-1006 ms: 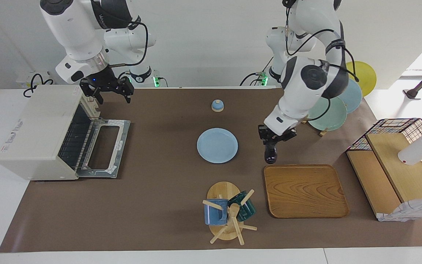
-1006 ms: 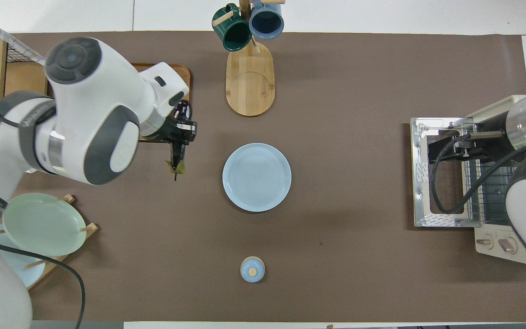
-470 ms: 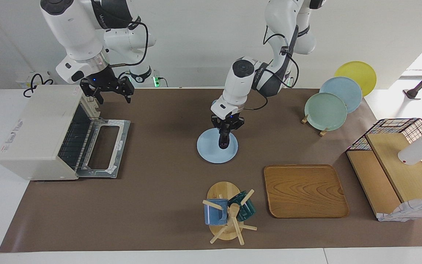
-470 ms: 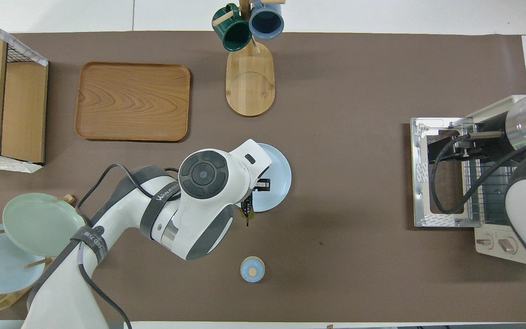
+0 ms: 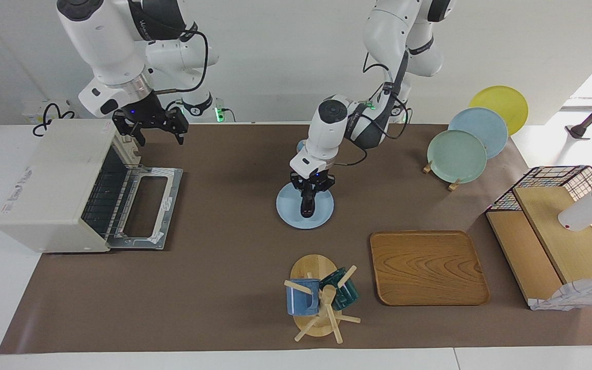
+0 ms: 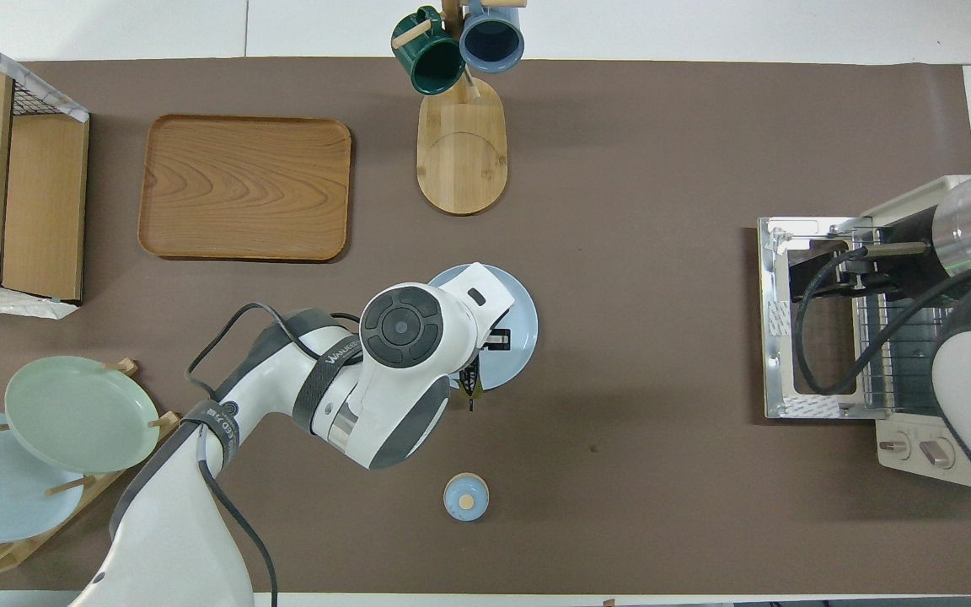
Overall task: Put eggplant into oven
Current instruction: 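Carry the eggplant to the blue plate and set it down with the left gripper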
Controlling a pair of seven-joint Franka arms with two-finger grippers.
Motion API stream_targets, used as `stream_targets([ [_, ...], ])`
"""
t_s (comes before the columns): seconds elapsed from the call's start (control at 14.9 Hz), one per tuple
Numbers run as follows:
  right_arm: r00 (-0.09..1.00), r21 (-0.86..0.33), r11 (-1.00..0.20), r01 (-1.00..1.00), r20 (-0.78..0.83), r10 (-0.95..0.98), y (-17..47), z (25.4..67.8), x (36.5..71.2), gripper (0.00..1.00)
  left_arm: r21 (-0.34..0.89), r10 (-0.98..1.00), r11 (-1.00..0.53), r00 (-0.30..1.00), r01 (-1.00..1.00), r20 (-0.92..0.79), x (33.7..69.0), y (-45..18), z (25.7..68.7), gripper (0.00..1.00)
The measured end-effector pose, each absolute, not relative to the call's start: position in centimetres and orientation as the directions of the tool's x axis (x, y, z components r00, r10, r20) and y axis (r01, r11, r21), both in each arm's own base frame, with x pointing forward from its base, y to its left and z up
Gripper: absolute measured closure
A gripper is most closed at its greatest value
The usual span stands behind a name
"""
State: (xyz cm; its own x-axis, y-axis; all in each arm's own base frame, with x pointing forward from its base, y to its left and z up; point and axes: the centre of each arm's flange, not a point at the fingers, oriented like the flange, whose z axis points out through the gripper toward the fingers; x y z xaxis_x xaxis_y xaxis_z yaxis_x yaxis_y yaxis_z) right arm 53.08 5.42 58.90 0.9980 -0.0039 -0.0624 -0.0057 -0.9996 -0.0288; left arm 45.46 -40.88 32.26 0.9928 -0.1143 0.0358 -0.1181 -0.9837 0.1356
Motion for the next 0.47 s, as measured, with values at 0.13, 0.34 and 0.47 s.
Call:
stream_targets([
  [0.13, 0.998, -0.029, -1.0, -0.005, -0.062, -0.003, 5.5, 58.9, 53.1, 0.0, 0.138, -0.108, -0.984, 0.993, -0.112, 0.042, 45.9, -40.7, 32.5, 0.65],
  [0.34, 0.998, -0.029, -1.0, -0.004, -0.062, -0.002, 5.5, 58.9, 53.1, 0.0, 0.142, -0.102, -0.984, 0.994, -0.108, 0.049, 46.3, -40.7, 33.1, 0.37],
  [0.47, 0.998, -0.029, -1.0, -0.004, -0.062, -0.002, 5.5, 58.9, 53.1, 0.0, 0.136, -0.1, -0.985, 0.994, -0.104, 0.039, 46.5, -40.5, 33.4, 0.16],
])
